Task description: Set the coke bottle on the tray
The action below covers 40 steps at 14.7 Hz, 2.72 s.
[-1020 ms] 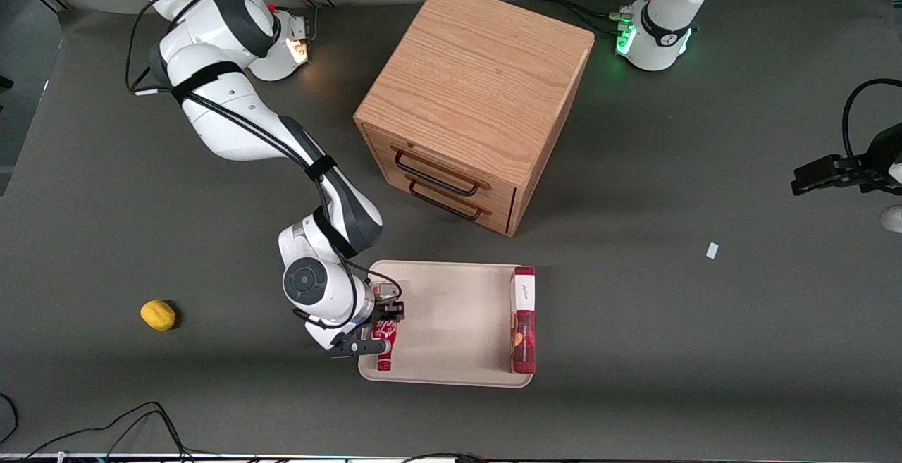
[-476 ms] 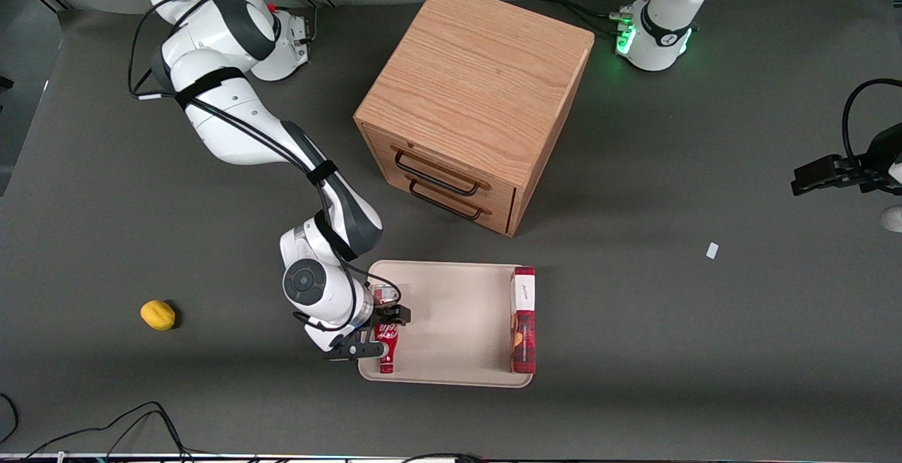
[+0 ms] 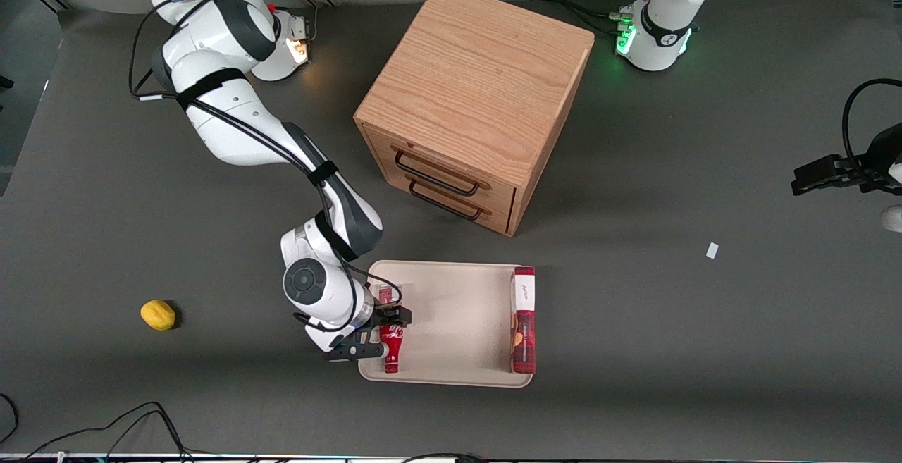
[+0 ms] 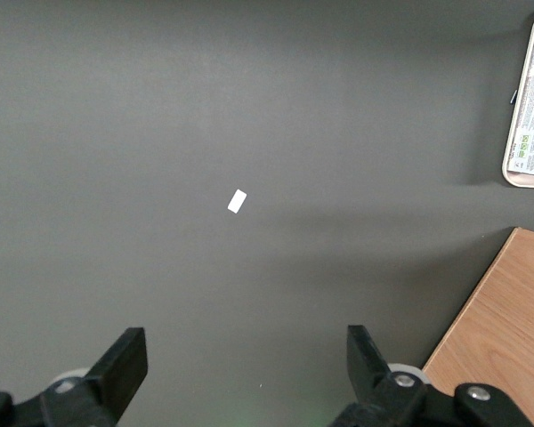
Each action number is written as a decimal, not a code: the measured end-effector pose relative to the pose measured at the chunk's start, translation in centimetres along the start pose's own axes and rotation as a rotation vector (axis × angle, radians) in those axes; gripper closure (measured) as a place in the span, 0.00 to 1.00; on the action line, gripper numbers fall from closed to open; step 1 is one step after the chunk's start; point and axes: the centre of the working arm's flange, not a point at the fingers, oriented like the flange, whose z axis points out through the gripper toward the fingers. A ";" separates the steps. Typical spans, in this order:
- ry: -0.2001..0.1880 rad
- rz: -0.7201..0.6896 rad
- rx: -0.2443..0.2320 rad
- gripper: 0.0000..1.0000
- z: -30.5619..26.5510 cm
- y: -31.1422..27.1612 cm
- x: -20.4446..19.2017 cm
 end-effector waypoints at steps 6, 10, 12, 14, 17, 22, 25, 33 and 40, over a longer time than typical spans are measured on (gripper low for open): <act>0.031 -0.005 0.010 0.00 -1.9 -0.6 0.7; 0.069 -0.002 0.011 0.00 -6.4 -0.6 1.9; 0.051 0.007 -0.015 0.00 -11.1 0.1 2.5; 0.013 0.022 -0.054 0.00 -16.6 1.4 2.7; -0.061 0.057 -0.078 0.00 -25.4 5.4 2.2; -0.080 0.143 -0.087 0.00 -34.6 11.6 -1.7; -0.072 0.198 -0.113 0.00 -39.4 14.5 -6.5; -0.077 0.258 -0.117 0.00 -45.0 19.5 -16.5; -0.070 0.249 -0.154 0.00 -46.8 20.2 -17.1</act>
